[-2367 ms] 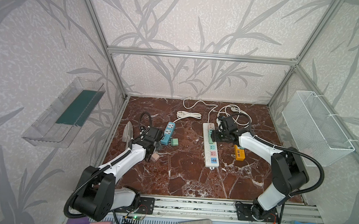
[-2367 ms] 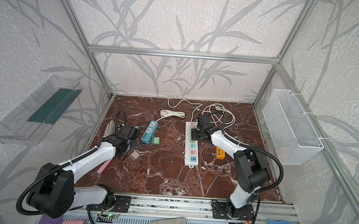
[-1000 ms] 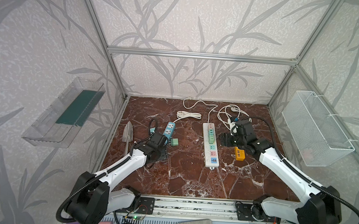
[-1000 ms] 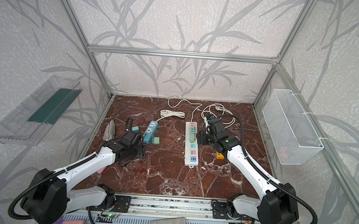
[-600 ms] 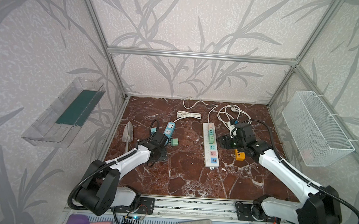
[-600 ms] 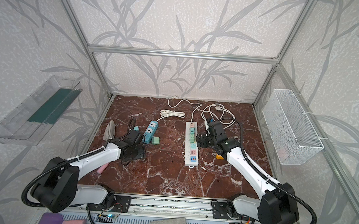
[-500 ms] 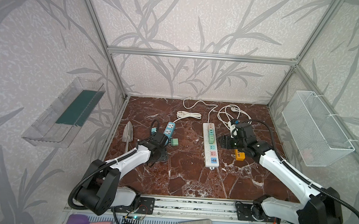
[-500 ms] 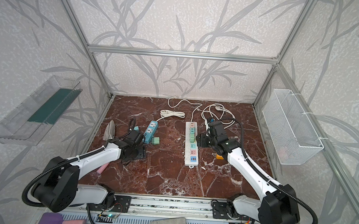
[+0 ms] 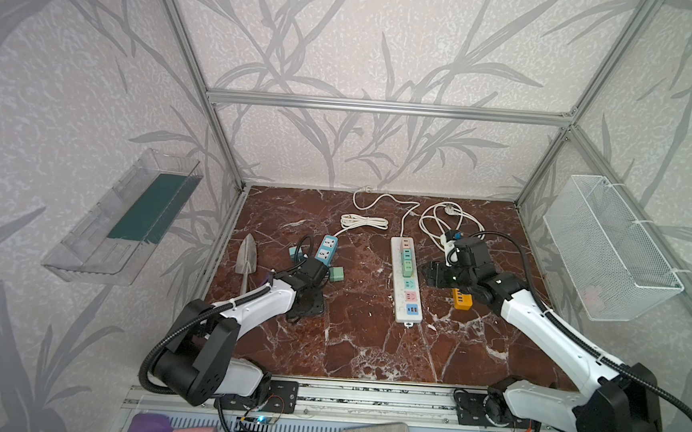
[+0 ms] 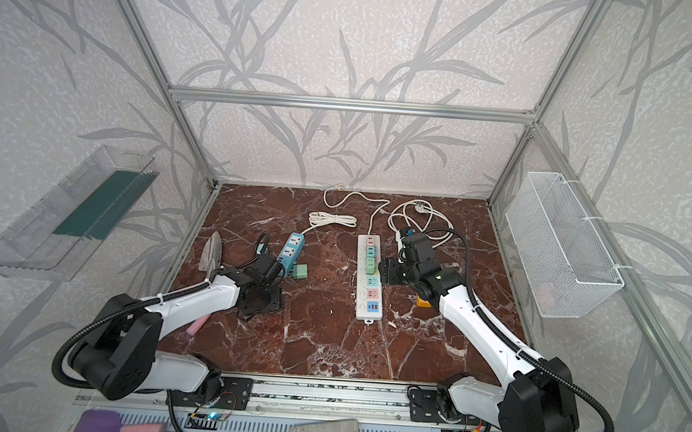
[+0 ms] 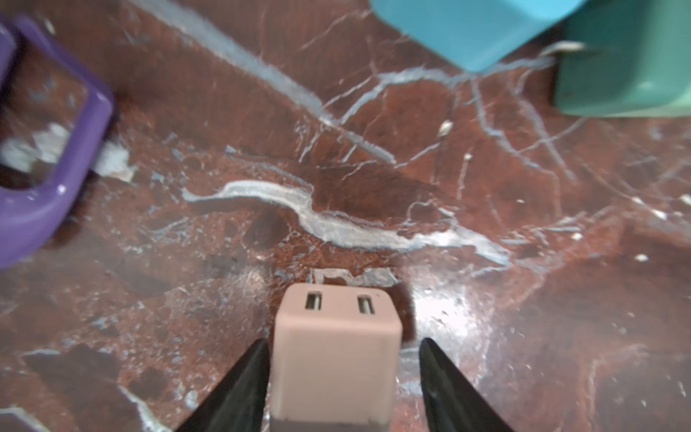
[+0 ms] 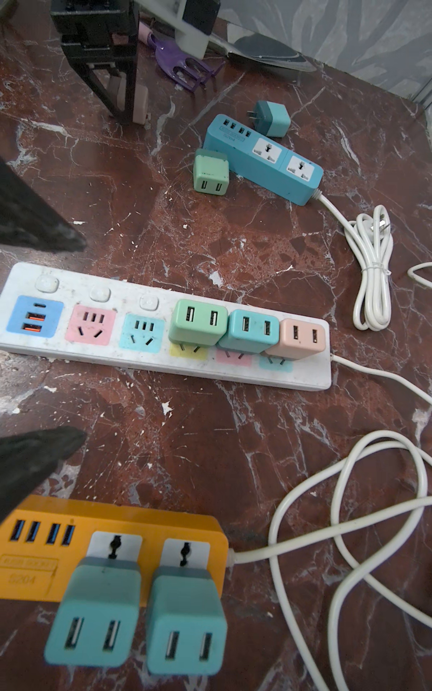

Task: Insert the plug
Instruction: 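Close left gripper on the pale-pink adapter, then lift the pale-pink adapter toward right gripper while right gripper opens beside it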

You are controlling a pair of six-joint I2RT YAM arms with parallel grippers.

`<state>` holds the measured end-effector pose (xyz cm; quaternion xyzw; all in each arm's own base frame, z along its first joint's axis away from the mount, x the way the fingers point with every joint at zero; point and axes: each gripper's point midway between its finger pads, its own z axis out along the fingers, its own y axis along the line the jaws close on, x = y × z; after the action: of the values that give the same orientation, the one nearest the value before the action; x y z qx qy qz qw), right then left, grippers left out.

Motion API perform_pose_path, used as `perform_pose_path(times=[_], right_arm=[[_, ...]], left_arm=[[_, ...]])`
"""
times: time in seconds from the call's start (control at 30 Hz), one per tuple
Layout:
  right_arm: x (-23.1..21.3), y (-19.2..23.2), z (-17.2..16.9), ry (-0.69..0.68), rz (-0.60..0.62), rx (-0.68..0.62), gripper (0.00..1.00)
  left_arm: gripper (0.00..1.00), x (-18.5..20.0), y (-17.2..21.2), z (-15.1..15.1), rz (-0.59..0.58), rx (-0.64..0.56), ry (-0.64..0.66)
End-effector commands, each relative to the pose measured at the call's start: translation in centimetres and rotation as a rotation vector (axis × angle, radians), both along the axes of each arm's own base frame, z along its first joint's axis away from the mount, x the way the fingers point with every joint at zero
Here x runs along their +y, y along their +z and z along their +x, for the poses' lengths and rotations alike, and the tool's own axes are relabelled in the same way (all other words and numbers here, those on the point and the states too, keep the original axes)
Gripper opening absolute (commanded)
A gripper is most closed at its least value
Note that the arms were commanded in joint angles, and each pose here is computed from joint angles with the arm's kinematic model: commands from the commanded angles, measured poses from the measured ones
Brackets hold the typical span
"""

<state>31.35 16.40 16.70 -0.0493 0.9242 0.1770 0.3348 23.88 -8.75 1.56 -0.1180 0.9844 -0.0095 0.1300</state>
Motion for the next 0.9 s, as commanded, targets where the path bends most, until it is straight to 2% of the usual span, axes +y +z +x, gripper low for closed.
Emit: perform_pose_path(times=[0.0,0.17,0.3,0.4,0.53,0.6,0.7,0.73,0.8,0.87], right_arm=[[0.1,0.7,0.5,-0.018,0.015,-0.001,0.72],[0.1,0.5,0.4,-0.019,0.022,0.001,0.71],[0.0,0.7,0.4,-0.027,0.024,0.003,0.71],[0.3,1.6,0.3,-0.006,0.03,-0.007,0.71],[0.8,2.5,0.3,0.027,0.033,-0.006,0.71],[0.9,2.8,0.2,0.031,0.04,-0.003,0.71],[1.0,3.6,-0.2,0.025,0.082,-0.022,0.7],[1.2,4.1,-0.4,0.03,0.104,-0.028,0.67],[1.9,4.7,-1.0,0.06,0.152,-0.034,0.54],[2.8,4.9,-1.5,0.104,0.193,-0.024,0.21]], left_arm=[[0.6,0.2,-0.9,-0.9,0.009,0.025,0.019],[0.52,0.8,-1.0,-1.1,0.058,0.036,0.006],[0.3,0.1,0.7,-0.4,0.022,-0.026,-0.031],[0.25,-1.8,4.6,1.3,-0.055,-0.167,-0.095],[0.19,-6.2,11.8,4.5,-0.2,-0.405,-0.254],[0.13,-8.5,15.0,5.9,-0.231,-0.507,-0.358],[0.04,-11.9,18.7,7.7,-0.217,-0.662,-0.521],[0.0,-13.3,19.5,8.0,-0.206,-0.706,-0.593],[0.0,-15.9,20.6,8.2,-0.172,-0.795,-0.734],[0.0,-18.8,20.5,7.8,-0.111,-0.877,-0.913]])
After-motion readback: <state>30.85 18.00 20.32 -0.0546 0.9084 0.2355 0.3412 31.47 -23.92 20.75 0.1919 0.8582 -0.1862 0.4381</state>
